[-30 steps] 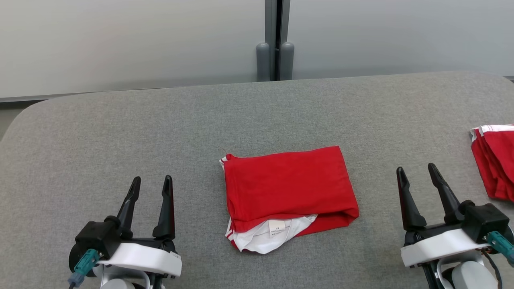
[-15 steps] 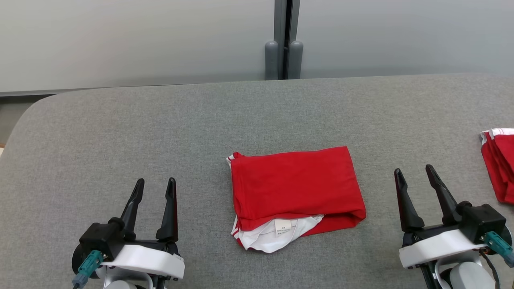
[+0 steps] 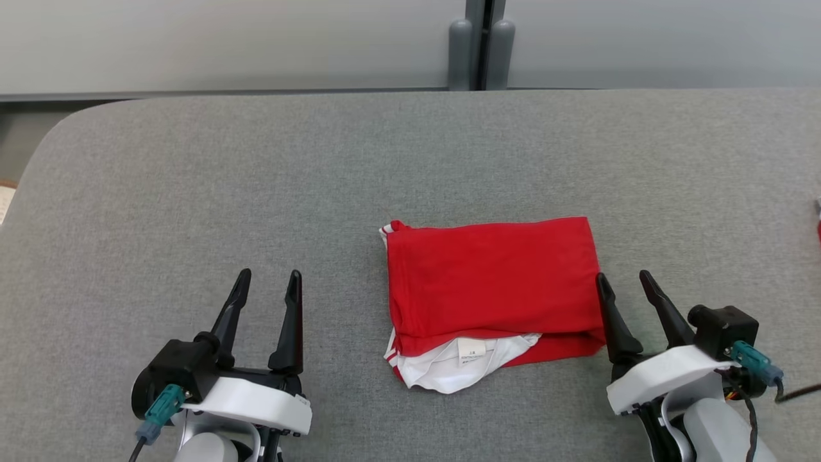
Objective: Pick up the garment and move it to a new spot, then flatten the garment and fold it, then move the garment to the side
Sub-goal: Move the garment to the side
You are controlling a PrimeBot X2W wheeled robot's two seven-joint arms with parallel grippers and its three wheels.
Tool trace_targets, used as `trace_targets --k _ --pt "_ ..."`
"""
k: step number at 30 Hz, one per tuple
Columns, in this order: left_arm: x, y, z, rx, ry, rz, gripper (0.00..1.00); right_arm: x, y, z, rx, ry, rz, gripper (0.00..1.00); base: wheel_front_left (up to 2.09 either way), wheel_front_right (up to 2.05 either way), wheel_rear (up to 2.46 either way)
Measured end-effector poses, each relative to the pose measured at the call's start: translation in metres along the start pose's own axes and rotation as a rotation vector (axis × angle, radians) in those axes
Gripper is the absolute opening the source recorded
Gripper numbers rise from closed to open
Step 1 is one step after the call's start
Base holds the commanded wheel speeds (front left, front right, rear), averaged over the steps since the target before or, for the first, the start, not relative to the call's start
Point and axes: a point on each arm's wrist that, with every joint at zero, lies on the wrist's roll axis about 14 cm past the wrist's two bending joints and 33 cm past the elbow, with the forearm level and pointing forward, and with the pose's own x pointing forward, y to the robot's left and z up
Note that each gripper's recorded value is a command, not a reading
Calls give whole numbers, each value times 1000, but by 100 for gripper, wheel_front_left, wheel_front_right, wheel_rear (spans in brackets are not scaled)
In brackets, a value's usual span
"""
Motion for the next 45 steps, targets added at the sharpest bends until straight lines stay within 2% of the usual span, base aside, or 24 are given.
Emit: trace_targets --k 11,12,13,17,19,25,31,37,45 --pt "5 10 -8 4 25 31 100 26 4 -38 81 132 7 100 0 0 0" --pt "6 11 -9 4 26 32 100 27 4 -40 81 140 11 32 0 0 0" --pt "6 11 -9 4 28 33 100 28 4 -40 81 144 12 0 0 0 0" --pt "6 10 -11 4 31 30 100 28 4 -40 57 155 27 0 0 0 0" --pt "8 6 -11 3 31 21 100 28 0 -35 8 147 37 0 0 0 0" --pt "18 -12 -12 1 29 -39 100 25 -26 8 -236 57 55 0 0 0 0" --pt "40 -51 -12 4 13 -165 100 8 -64 52 -506 -3 38 0 0 0 0" --pt "64 -99 -19 4 7 -311 100 -20 -129 101 -680 -20 -78 0 0 0 0" --pt "84 -152 -42 8 29 -484 100 -64 -218 128 -759 67 -289 0 0 0 0"
